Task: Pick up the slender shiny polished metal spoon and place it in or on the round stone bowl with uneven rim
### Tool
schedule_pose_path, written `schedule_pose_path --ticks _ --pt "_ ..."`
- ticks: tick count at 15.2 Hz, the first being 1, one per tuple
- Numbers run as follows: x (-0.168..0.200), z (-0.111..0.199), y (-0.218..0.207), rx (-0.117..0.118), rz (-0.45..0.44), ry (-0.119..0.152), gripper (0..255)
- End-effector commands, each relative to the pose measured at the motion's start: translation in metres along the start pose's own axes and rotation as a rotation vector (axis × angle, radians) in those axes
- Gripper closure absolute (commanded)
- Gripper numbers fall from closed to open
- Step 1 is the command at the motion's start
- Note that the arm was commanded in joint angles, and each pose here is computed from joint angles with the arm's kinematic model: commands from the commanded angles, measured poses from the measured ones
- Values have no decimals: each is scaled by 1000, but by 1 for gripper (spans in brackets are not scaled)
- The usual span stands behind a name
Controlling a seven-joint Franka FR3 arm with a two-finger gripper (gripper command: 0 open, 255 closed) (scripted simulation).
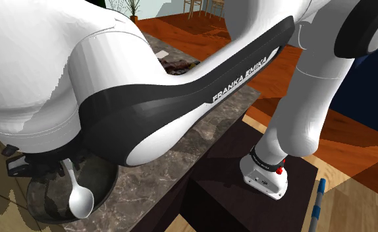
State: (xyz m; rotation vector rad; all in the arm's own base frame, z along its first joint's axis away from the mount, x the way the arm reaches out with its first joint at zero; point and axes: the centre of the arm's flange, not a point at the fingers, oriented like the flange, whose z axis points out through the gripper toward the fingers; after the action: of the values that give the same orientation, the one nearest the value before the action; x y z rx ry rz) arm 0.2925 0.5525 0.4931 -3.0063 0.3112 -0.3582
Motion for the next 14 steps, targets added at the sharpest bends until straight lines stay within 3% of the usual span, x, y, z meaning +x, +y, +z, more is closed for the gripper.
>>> schedule_pose_path --ticks 1,4,5,10,14 --pt "0 1 0 0 0 0 255" --pt "0 0 0 0 0 0 255" --pt "0 0 0 0 0 0 0" --pt "0 0 0 0 0 0 0" --pt "0 -49 0 0 0 0 0"
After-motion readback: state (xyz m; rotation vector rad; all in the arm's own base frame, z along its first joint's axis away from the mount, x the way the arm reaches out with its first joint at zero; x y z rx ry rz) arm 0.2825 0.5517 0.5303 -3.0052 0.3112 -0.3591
